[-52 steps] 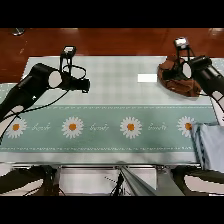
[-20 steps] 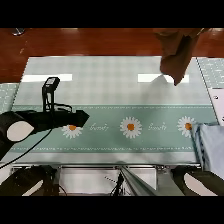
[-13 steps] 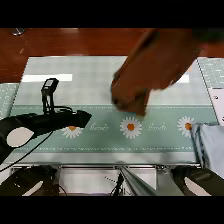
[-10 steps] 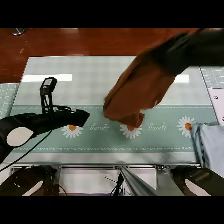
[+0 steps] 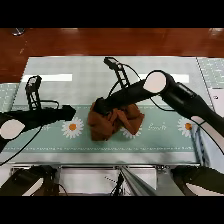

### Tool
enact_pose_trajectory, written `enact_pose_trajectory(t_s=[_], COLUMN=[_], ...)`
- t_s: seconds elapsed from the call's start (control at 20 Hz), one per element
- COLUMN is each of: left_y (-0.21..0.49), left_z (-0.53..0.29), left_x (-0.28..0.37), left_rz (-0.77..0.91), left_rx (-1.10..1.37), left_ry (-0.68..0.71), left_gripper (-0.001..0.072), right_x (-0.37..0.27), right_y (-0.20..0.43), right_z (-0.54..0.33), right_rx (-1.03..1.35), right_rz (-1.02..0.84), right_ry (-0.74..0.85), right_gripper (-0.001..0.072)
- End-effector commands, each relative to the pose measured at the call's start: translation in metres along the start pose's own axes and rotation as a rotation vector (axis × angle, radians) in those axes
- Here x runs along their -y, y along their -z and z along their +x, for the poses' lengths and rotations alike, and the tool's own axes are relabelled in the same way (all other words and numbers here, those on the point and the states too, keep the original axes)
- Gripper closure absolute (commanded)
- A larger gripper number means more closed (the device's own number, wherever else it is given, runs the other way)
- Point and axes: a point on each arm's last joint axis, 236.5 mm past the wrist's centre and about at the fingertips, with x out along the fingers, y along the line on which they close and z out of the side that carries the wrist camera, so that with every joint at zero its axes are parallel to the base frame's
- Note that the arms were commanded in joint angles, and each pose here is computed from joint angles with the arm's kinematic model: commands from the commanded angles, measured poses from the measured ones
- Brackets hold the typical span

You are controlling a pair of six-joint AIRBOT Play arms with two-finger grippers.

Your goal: Fold the shirts.

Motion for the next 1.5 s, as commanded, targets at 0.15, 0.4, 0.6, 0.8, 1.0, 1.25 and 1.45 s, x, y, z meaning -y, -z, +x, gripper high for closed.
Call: enact_pose_trajectory(t_s=[0.15, 0.4, 0.6, 0.8, 1.0, 1.25, 1.45], left_y=[0.046, -0.012, -0.020, 0.014, 0.003, -0.014, -0.013], left_z=[-0.006, -0.012, 0.010, 0.048, 0.061, 0.060, 0.059], left_x=[-0.021, 0.060, 0.080, 0.073, 0.075, 0.072, 0.069], left_rz=[0.018, -0.221, -0.277, -0.247, -0.203, -0.127, -0.126], left_rx=[-0.203, -0.064, -0.133, -0.417, -0.509, -0.455, -0.461], left_ry=[-0.069, 0.402, 0.579, 0.546, 0.563, 0.574, 0.569], left_gripper=[0.0004, 0.0004, 0.0005, 0.0005, 0.0565, 0.0689, 0.0688], right_x=[0.181, 0.282, 0.281, 0.271, 0.252, 0.201, 0.167], right_y=[-0.017, 0.099, 0.177, 0.200, 0.198, 0.181, 0.176], right_z=[-0.162, -0.235, -0.183, -0.146, -0.118, -0.058, -0.011], right_rx=[0.124, 0.246, 0.139, 0.061, 0.002, -0.069, -0.113], right_rz=[0.218, 0.674, 0.784, 0.775, 0.713, 0.684, 0.665], right_ry=[0.374, 0.494, 0.424, 0.397, 0.377, 0.209, 0.109], right_gripper=[0.0093, 0.0094, 0.0095, 0.0095, 0.0094, 0.0095, 0.0095])
